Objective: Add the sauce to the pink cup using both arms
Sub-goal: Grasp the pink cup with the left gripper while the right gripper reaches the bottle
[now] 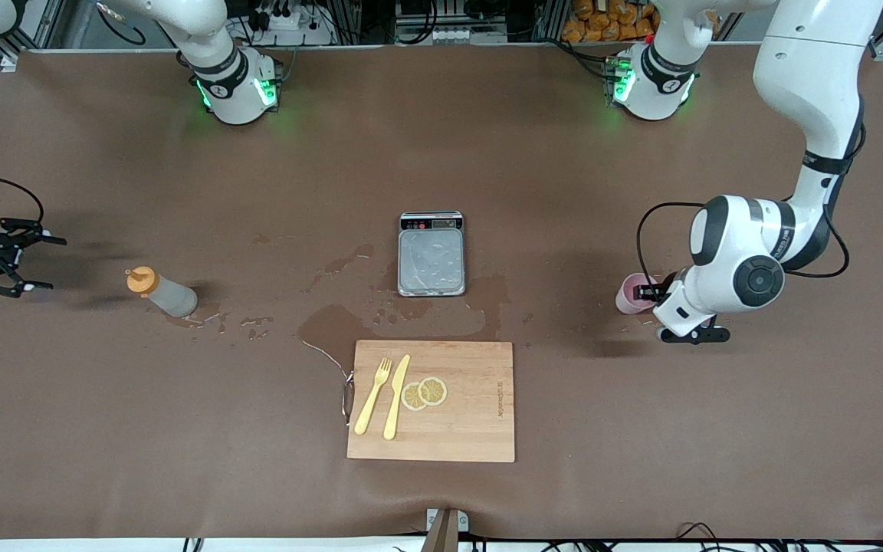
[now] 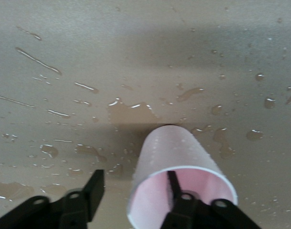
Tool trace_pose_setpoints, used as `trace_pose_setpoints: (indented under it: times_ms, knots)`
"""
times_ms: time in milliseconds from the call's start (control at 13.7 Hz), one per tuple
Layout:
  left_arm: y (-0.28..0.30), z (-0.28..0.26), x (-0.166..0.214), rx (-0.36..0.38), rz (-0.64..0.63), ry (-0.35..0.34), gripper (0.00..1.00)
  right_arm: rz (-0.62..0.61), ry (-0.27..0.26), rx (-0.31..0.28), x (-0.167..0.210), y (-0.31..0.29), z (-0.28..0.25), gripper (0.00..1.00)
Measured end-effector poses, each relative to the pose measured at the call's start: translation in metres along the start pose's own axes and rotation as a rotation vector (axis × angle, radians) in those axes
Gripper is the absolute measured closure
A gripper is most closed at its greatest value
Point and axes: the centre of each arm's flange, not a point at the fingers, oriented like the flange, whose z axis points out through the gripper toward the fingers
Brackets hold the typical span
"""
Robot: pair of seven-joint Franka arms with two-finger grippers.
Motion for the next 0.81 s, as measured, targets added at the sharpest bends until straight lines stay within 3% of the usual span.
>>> trace_pose_setpoints:
  times_ms: [366,586,806]
  knots:
    - [0.008,0.000,-0.002,0.003,-0.009,0.001,0.96,0.050,-0.075,0.014,0.025,-0.004,0.025,0.00]
    - [0.010,-0.003,0.000,0.002,-0.007,0.011,0.96,0.061,-0.139,0.013,0.045,-0.009,0.054,0.00]
    - [0.012,-0.015,0.001,-0.002,-0.004,0.032,0.96,0.043,-0.150,-0.032,0.043,-0.025,0.089,0.00]
